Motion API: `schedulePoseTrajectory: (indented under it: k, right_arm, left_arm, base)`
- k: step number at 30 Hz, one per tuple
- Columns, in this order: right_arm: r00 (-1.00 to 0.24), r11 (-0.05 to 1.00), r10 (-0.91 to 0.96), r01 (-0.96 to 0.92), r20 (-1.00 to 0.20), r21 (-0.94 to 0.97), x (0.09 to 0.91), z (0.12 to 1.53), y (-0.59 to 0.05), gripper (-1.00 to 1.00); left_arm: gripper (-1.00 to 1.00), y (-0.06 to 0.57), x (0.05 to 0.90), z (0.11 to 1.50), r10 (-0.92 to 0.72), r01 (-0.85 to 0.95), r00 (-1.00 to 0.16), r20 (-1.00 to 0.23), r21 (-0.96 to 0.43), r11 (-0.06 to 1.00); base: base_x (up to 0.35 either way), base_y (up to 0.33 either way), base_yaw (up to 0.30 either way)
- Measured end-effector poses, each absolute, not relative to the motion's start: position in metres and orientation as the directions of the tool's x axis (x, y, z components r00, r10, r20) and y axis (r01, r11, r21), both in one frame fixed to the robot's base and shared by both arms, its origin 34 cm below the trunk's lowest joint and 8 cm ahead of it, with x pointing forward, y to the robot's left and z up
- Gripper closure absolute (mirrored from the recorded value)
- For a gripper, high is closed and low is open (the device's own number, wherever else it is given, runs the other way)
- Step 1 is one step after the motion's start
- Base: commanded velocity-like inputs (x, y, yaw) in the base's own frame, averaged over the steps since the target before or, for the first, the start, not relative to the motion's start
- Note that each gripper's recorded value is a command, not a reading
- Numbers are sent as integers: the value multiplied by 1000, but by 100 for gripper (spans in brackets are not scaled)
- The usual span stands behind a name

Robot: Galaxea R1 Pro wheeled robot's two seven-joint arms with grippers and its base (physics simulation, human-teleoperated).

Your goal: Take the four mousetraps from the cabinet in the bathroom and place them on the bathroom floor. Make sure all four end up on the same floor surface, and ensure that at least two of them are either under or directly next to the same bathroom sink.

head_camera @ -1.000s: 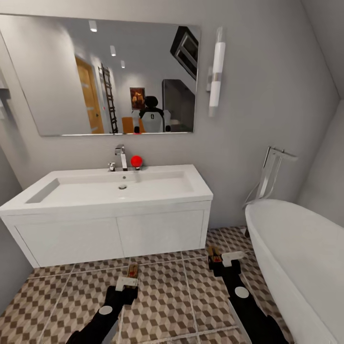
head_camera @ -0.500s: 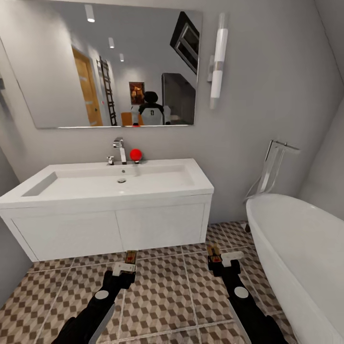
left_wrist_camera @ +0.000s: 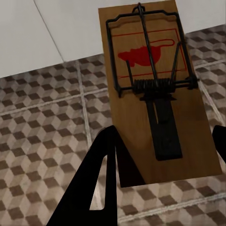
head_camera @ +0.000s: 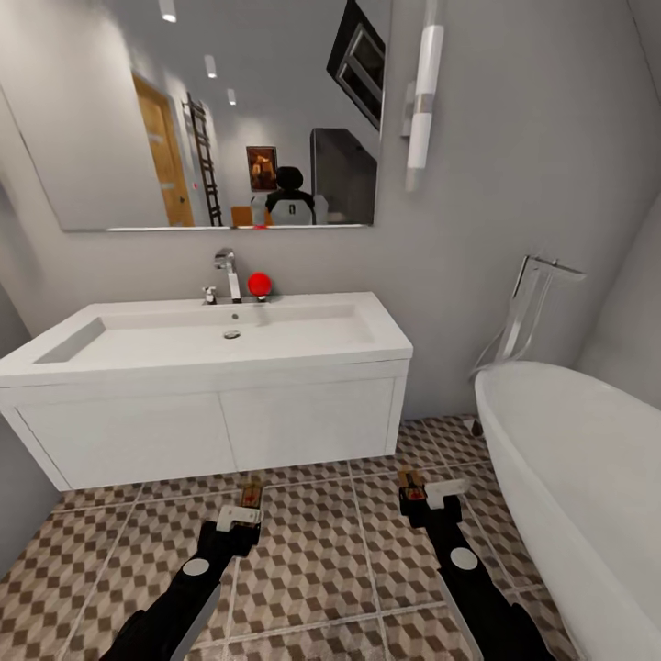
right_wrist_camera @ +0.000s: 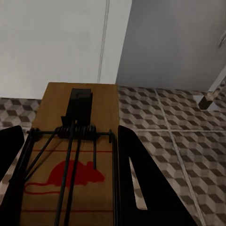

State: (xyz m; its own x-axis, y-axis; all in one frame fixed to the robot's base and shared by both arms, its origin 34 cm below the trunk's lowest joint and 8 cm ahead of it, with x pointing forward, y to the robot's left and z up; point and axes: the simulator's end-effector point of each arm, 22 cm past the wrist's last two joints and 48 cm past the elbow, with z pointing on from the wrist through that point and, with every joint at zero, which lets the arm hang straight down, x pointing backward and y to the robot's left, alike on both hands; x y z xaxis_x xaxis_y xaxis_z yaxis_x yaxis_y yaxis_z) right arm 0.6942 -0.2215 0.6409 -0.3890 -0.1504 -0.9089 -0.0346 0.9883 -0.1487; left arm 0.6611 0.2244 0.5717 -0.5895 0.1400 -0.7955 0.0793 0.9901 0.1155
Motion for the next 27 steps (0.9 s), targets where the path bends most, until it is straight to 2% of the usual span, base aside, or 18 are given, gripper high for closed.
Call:
schedulePoseTrajectory:
  k: [27]
  right_arm:
    - [-411, 989, -149, -38, -899, -146, 685, 570, -222, 100]
  left_arm:
    - [100, 225, 641, 489, 141, 84, -635, -760, 113, 990]
  base:
    - [0, 0, 0]
